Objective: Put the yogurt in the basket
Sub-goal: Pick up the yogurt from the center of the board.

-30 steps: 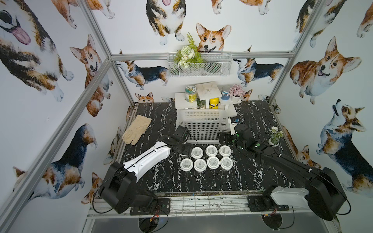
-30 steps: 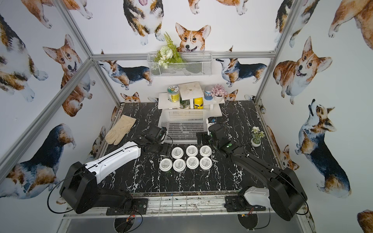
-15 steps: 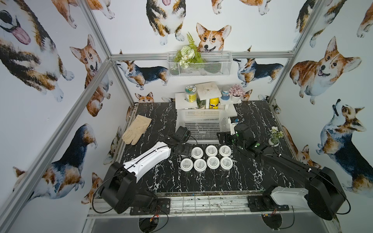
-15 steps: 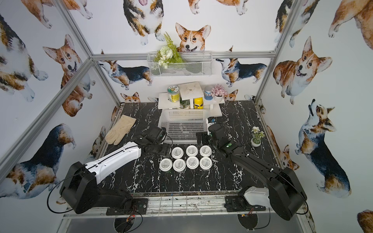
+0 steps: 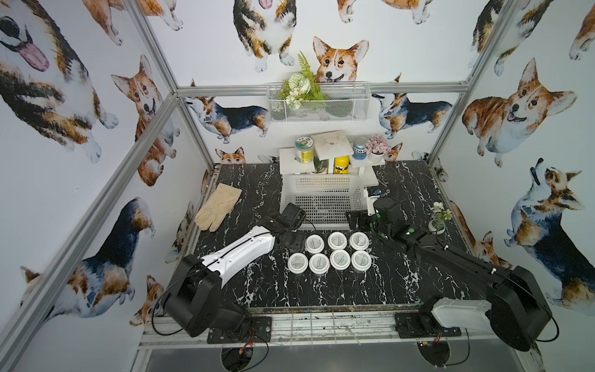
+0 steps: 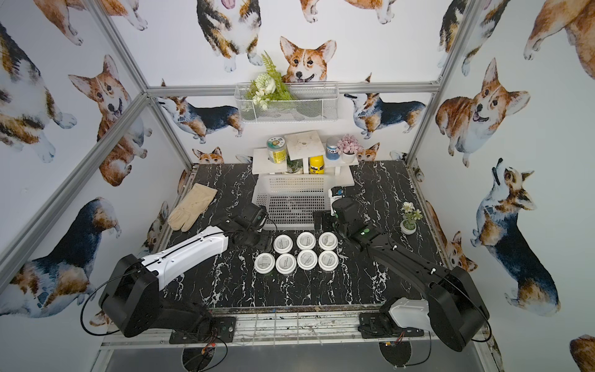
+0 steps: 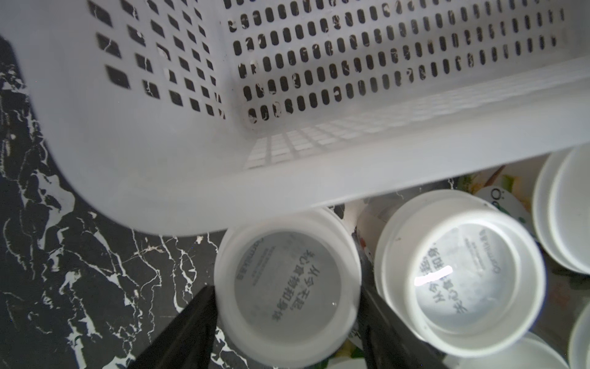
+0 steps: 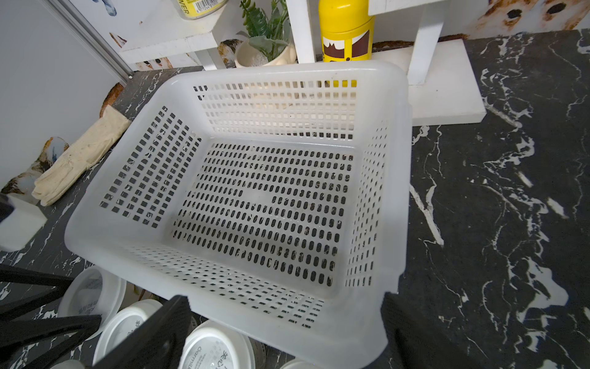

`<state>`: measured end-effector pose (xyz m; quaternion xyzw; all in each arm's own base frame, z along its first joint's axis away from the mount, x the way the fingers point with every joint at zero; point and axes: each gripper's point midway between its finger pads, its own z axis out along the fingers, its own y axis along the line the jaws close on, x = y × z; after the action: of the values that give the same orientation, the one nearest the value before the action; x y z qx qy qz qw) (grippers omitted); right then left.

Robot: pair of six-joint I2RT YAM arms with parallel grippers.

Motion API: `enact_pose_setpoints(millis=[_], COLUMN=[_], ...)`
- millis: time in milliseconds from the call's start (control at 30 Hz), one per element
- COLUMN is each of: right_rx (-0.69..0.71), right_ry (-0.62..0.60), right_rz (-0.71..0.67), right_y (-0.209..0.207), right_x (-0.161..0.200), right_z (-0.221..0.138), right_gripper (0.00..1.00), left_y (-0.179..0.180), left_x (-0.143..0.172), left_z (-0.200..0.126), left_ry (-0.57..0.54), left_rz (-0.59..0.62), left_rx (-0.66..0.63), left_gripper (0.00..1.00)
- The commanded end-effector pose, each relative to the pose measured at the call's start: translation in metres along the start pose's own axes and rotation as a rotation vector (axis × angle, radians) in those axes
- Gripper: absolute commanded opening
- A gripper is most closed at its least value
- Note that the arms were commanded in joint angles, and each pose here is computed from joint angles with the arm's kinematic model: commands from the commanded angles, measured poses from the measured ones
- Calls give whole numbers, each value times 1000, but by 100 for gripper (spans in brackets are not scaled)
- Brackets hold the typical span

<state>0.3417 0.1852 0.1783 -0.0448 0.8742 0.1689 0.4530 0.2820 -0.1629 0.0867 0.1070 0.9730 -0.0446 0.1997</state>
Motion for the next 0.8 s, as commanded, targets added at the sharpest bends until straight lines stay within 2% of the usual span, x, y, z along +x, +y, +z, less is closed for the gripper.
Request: enact_pose_setpoints(millis=[0, 233, 400, 767], right_rx=[-3, -5, -3, -3], right_ry=[-1, 1, 5, 15], right_rz=[-11, -11, -12, -15], right_y=[1, 1, 1, 2], right_x=[-2, -2, -1, 0], right_z=[-1, 0, 1, 3], right_gripper=[99, 99, 99, 99], left_y=[1, 3, 5, 7], left_x=[-1, 2, 5, 4], left_z=[2, 2, -4, -54], left_ry=[-1, 6, 28, 27], left_rz=[1, 5, 22, 39], left_rx=[-8, -18, -27, -11], left_gripper=[69, 60, 59, 59])
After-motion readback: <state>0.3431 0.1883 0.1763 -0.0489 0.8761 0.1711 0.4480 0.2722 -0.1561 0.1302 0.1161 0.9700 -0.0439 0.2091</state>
